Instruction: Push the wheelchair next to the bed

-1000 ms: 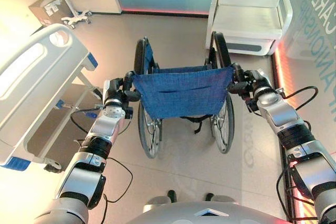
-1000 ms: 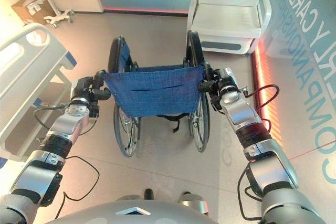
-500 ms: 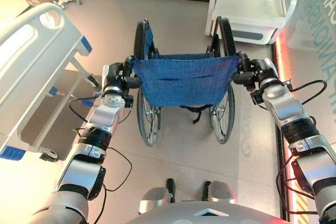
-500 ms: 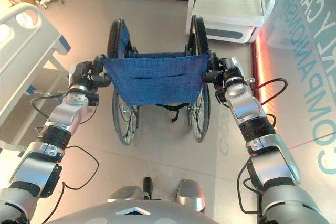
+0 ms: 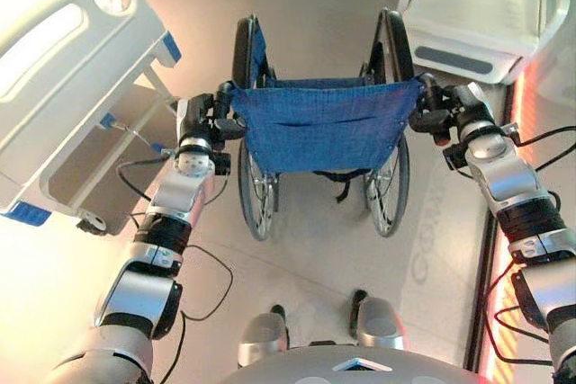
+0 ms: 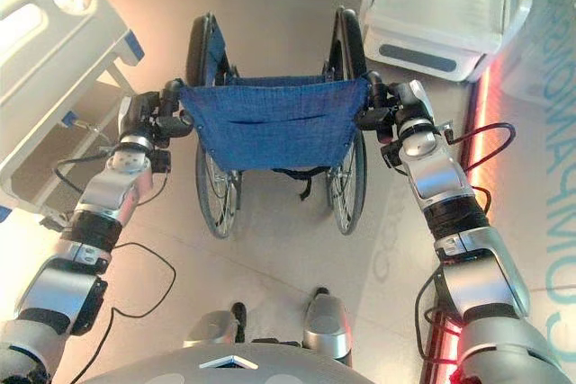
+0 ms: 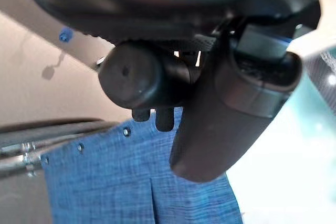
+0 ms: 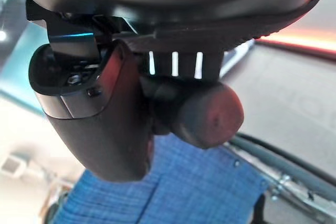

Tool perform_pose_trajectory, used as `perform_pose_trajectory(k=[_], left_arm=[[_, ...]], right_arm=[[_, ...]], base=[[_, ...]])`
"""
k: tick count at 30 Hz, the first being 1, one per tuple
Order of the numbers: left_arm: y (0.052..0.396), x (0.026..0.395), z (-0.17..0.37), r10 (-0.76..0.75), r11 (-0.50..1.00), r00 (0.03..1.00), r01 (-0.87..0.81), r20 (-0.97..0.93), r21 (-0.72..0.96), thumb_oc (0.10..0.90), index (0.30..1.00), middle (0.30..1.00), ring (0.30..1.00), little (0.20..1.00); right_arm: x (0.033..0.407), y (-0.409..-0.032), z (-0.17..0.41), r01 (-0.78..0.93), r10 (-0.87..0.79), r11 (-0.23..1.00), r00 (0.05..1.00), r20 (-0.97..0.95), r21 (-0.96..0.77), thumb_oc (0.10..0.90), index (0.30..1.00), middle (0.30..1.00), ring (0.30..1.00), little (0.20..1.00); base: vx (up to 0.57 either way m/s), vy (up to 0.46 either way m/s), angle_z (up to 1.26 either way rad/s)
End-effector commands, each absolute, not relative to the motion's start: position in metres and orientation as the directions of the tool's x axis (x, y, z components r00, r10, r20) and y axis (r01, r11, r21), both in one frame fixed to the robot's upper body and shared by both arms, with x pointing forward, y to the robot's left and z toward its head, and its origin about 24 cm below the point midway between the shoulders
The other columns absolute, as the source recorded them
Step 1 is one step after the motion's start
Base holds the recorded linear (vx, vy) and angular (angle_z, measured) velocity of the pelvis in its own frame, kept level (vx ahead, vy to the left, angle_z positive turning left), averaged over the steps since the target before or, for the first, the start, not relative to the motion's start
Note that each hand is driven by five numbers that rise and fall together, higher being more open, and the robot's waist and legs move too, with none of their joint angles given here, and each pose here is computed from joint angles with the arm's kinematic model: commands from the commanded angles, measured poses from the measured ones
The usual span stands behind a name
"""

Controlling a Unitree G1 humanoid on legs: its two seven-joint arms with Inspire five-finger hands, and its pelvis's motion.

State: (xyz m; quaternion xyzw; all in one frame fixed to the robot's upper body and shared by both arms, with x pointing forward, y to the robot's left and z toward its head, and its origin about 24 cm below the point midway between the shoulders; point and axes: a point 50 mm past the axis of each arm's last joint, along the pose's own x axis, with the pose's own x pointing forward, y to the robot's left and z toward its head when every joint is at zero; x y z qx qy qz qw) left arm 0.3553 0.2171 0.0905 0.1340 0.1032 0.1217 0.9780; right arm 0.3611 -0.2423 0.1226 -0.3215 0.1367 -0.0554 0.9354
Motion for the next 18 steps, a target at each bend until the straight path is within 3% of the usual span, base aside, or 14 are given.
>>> perform_pose_trajectory(k=[1,9,18], left_arm=[[0.226,0.334,0.059,0.202,0.932,0.958,-0.124,-0.205,0.342,0.4,0.3,0.3,0.3,0.3],[0.219,0.33,0.054,0.154,0.95,0.973,-0.097,-0.175,0.296,0.4,0.3,0.3,0.3,0.3],[0.245,0.319,0.058,0.222,0.931,0.959,-0.154,-0.177,0.33,0.4,0.3,0.3,0.3,0.3]], right_arm=[[0.355,-0.24,0.099,-0.123,-0.101,0.665,0.962,-0.252,-0.737,0.4,0.3,0.3,0.3,0.3],[0.357,-0.228,0.091,-0.056,-0.131,0.693,0.97,-0.203,-0.718,0.4,0.3,0.3,0.3,0.3],[0.359,-0.219,0.098,-0.119,-0.054,0.711,0.973,-0.223,-0.693,0.4,0.3,0.3,0.3,0.3]], base=[[0.24,-0.263,0.39],[0.38,-0.124,0.06],[0.49,0.119,-0.49]])
